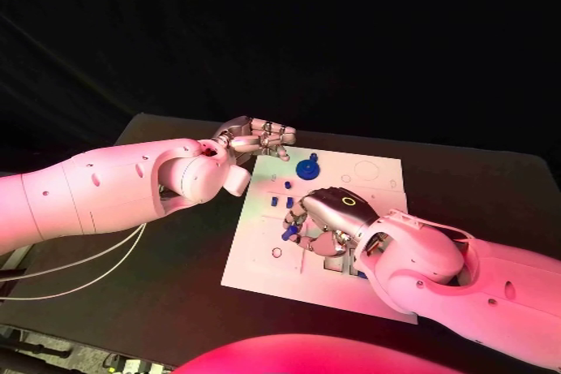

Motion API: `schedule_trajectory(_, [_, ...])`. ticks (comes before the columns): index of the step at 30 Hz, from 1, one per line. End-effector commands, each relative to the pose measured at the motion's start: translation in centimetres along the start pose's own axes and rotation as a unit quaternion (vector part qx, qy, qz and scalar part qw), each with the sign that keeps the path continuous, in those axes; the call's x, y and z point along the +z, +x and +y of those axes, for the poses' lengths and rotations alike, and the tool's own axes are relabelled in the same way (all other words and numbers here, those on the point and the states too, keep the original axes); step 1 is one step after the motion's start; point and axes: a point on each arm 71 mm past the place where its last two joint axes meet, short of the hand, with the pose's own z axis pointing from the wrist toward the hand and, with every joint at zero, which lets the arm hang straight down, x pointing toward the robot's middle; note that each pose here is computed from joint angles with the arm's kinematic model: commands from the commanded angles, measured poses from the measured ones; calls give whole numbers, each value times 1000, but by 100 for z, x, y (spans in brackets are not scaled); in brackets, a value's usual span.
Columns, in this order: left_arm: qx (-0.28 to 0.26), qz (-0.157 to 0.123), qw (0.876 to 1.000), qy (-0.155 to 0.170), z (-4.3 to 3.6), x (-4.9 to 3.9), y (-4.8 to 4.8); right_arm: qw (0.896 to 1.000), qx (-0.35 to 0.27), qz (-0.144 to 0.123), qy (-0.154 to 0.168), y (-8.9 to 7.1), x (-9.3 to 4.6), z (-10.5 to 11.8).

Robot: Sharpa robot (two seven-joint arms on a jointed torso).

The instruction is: Assemble the parts on the task board

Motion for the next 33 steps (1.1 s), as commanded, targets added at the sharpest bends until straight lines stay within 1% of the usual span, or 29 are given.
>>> schedule_trajectory(1, [-2, 11, 1000, 2, -8, 3, 35, 1000, -15, 7, -11, 73, 33, 9])
schedule_trajectory(5, [-2, 11, 1000, 2, -8, 3, 37, 1000, -15, 14, -11, 164, 73, 9])
schedule_trajectory(9, [-2, 12, 1000, 2, -8, 4, 41, 1000, -14, 16, -12, 212, 100, 15])
schedule_trajectory(22, [-2, 12, 1000, 2, -6, 7, 44, 999, -8, 26, -20, 312, 134, 79])
schedule_trajectory(33, [-2, 12, 1000, 1, -6, 3, 38, 999, -11, 44, -14, 373, 139, 50])
